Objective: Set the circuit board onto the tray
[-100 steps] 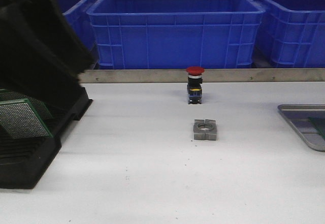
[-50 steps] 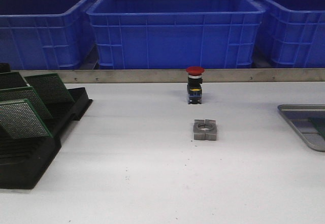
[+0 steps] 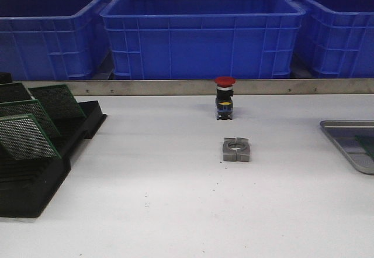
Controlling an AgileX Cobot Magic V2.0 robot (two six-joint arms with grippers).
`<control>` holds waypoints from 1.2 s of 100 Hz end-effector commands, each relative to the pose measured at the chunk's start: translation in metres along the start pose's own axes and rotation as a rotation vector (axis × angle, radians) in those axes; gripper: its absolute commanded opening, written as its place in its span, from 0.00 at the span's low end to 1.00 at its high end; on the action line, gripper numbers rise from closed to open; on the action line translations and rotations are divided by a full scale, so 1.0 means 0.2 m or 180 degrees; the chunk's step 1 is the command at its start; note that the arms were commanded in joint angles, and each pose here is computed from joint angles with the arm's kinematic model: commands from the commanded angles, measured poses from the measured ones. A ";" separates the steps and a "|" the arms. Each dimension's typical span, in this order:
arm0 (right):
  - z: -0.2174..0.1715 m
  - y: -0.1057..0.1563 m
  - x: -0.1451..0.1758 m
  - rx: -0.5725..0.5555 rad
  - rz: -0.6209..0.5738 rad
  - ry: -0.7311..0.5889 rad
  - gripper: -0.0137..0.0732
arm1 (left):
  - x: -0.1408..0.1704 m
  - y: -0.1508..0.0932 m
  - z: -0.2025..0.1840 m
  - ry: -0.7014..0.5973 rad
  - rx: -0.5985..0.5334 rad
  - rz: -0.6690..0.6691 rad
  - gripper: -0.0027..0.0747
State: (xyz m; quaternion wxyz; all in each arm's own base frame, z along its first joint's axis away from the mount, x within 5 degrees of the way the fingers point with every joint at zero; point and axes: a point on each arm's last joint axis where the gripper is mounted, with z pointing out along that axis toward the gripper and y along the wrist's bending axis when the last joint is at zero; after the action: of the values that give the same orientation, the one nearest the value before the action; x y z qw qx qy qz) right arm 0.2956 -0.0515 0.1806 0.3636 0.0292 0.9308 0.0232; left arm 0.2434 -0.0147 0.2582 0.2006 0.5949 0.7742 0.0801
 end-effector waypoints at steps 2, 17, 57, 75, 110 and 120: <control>-0.06 -0.01 -0.07 0.0078 -0.0021 -0.0207 0.73 | -0.02 0.08 0.01 -0.0080 -0.0316 -0.0072 0.65; -0.06 -0.01 -0.07 0.0078 -0.0021 -0.0207 0.73 | -0.01 0.11 0.12 -0.0047 -0.0292 -0.0096 0.65; -0.06 -0.01 -0.07 0.0072 -0.0021 -0.0205 0.73 | 0.00 0.16 0.29 -0.0002 -0.0296 -0.0129 0.45; -0.06 -0.01 -0.07 0.0072 -0.0021 -0.0205 0.73 | 0.00 0.16 0.29 -0.0003 -0.0301 -0.0129 0.11; -0.06 -0.01 -0.07 0.0076 -0.0021 -0.0206 0.73 | -0.01 0.15 0.23 -0.0021 -0.0298 -0.0112 0.01; -0.06 -0.01 -0.07 0.0073 -0.0021 -0.0205 0.73 | -0.01 0.13 0.19 -0.0021 -0.0262 -0.0100 0.01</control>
State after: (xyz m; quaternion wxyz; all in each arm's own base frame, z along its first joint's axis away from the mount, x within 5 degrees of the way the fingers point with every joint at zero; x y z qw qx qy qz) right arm 0.2956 -0.0515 0.1806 0.3636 0.0292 0.9308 0.0232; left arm 0.2857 -0.0124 0.2108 0.1966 0.5894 0.7777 0.0962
